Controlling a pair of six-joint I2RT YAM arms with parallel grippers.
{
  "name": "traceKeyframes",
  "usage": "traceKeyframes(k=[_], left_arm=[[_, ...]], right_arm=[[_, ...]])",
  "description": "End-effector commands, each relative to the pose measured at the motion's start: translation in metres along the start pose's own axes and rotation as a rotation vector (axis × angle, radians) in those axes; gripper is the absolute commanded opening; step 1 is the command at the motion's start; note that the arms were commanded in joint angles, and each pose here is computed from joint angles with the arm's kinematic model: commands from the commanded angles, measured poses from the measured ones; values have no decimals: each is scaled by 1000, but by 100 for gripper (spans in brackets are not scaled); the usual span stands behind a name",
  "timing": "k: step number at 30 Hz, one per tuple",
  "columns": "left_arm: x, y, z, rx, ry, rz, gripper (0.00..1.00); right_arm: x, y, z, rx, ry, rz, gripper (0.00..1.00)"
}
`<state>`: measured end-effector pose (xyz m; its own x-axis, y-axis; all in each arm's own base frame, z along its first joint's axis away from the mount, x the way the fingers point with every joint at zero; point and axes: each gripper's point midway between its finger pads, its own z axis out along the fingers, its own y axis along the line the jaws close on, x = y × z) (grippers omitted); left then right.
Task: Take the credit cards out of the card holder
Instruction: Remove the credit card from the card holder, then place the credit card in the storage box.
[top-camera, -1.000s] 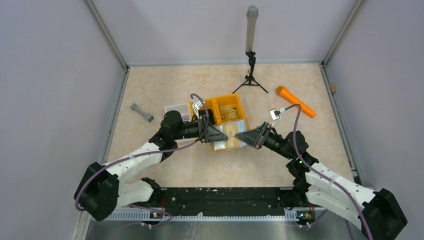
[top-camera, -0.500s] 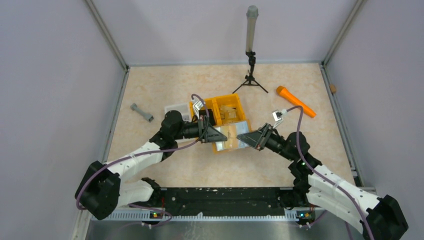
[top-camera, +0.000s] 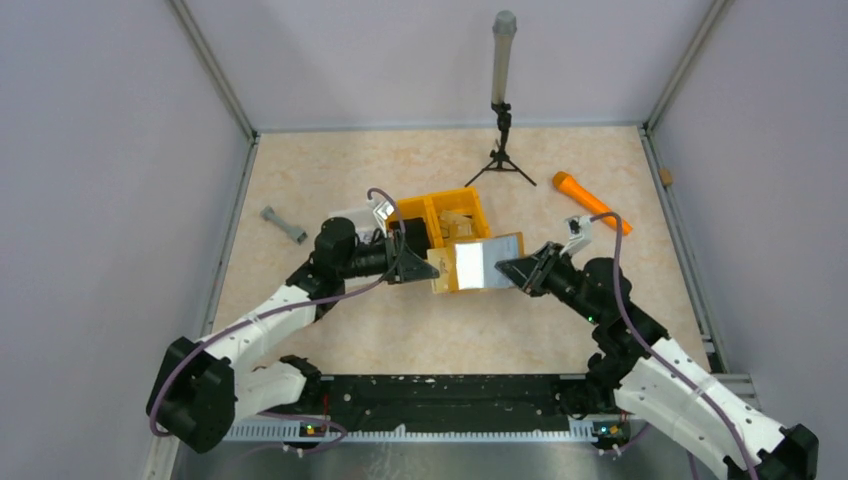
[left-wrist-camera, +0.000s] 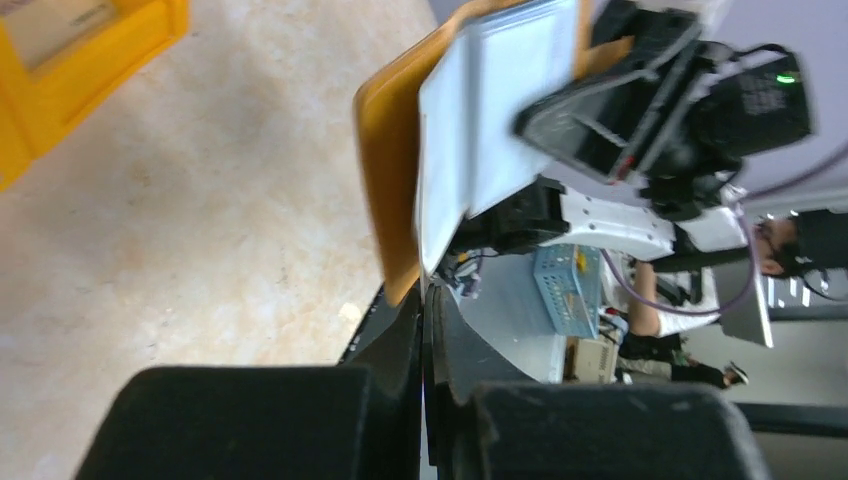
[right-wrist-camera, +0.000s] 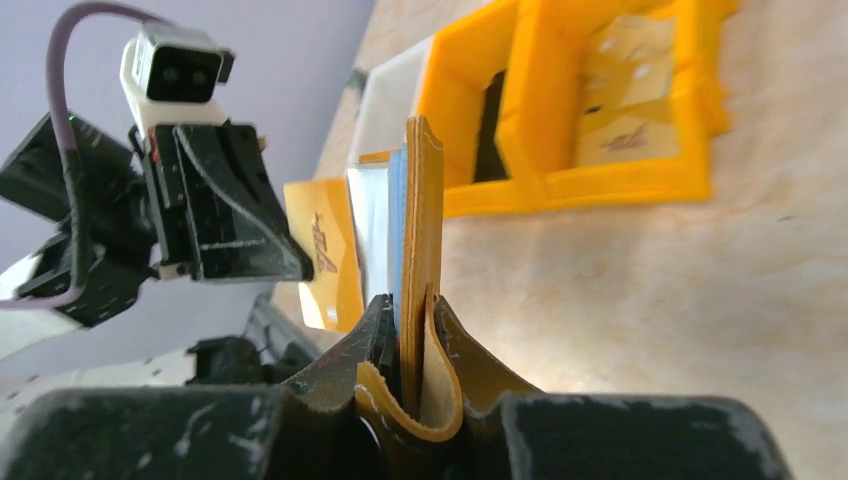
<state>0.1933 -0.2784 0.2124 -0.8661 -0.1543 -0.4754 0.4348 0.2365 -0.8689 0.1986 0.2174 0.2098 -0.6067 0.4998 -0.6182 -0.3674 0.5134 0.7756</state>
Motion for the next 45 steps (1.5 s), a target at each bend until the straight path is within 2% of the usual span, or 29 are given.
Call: traceKeyframes(k=[1,5,8,11,16,24,26,33,38,44,45], left_arm=[[-11,27,0,-189,12,59,0],[-22,42,7,-336,43,142,0],[-34,52,10,-538,98,321,0],[-62,59,12,-777,90,553,0],[-105,59,25,-1054,94,900,0],[-136,82,70,-1335,282,1244,0],[-137,91,83,-1359,342,1322,0],[-124,121,108,-1328,477,1405,0],[-110,143,118,-1289,542,1478,0],[-104,160,126,-1268,570,1512,0],[-105,160,127,-1265,562,1505,3]], right_arm=[[-52,-18,-25,242,-135,-223,3],[-69,-29,-40,357,-163,-330,3],[-81,-29,-50,392,-199,-356,2],[-94,-23,-63,402,-258,-375,2],[-113,-26,-86,472,-343,-397,1],[-146,-14,-137,500,-556,-371,0],[-153,-11,-154,495,-623,-355,0],[-170,-20,-198,604,-757,-331,0],[-178,-9,-222,546,-859,-308,0],[-176,-9,-220,539,-846,-312,0],[-174,-10,-217,537,-834,-312,0]])
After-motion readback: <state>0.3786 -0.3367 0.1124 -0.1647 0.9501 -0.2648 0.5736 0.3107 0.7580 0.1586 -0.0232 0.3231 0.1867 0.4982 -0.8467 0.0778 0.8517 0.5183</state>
